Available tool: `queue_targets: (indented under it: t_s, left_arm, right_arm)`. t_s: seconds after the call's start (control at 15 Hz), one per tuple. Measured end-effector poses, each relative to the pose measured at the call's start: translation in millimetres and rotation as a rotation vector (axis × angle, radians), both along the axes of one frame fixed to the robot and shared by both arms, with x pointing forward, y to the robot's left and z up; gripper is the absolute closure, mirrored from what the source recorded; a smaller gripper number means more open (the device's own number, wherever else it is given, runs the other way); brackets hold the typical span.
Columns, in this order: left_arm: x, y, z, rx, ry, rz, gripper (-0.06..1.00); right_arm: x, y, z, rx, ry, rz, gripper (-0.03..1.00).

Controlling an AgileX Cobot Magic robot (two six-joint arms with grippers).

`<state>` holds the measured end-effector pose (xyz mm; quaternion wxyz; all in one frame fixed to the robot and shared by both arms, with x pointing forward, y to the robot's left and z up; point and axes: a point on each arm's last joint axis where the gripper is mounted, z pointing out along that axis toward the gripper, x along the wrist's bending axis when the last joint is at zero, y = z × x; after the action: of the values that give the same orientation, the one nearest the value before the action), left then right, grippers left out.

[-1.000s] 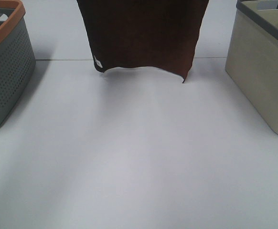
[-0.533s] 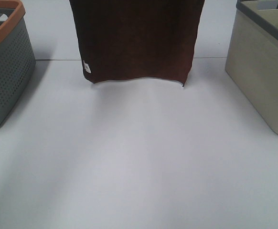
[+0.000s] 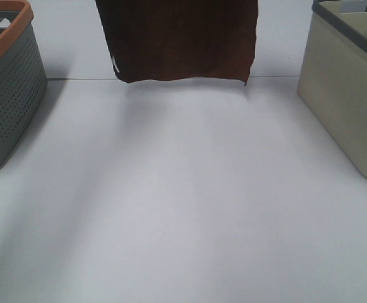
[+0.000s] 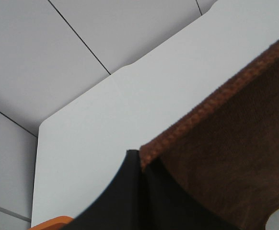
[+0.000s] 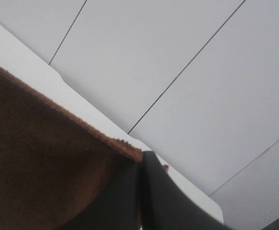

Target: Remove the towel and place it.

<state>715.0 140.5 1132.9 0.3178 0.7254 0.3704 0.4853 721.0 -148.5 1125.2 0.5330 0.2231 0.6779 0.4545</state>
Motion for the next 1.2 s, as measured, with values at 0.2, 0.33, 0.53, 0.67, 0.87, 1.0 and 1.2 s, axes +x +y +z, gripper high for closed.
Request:
queue_targets:
  t_s: [0.2, 0.33, 0.53, 0.67, 0.87, 1.0, 1.2]
  left_arm:
    - [0.2, -6.4, -8.8, -0.022, 0.041, -0.002, 0.94]
    - [0.8, -12.2, -25.7, -0.021, 0.126, 0.007, 0.94]
    - [-13.3, -30.0, -64.0, 0.013, 0.433, -0.029, 0.94]
    - [-27.0, -37.4, -73.8, 0.014, 0.598, -0.082, 0.94]
    - [-47.5, -36.2, -85.4, 0.072, 0.849, -0.131, 0.94]
    - [-53.0, -34.6, -92.4, 0.095, 0.917, -0.162, 0.94]
    - [-72.0, -32.3, -139.6, 0.106, 1.112, -0.203, 0.94]
  right_arm:
    - [6.9, -5.0, -23.4, 0.039, 0.114, -0.075, 0.97]
    - [5.5, -7.6, -44.9, 0.062, 0.204, -0.107, 0.97]
    - [-10.1, -19.4, -94.0, 0.146, 0.478, -0.240, 0.97]
    - [-26.1, -27.4, -99.6, 0.183, 0.629, -0.328, 0.97]
    - [-50.8, -29.0, -110.1, 0.133, 0.941, -0.356, 0.97]
    - [-66.6, -26.1, -119.6, 0.075, 1.147, -0.287, 0.97]
    - [-90.7, -25.0, -127.0, -0.012, 1.414, -0.239, 0.97]
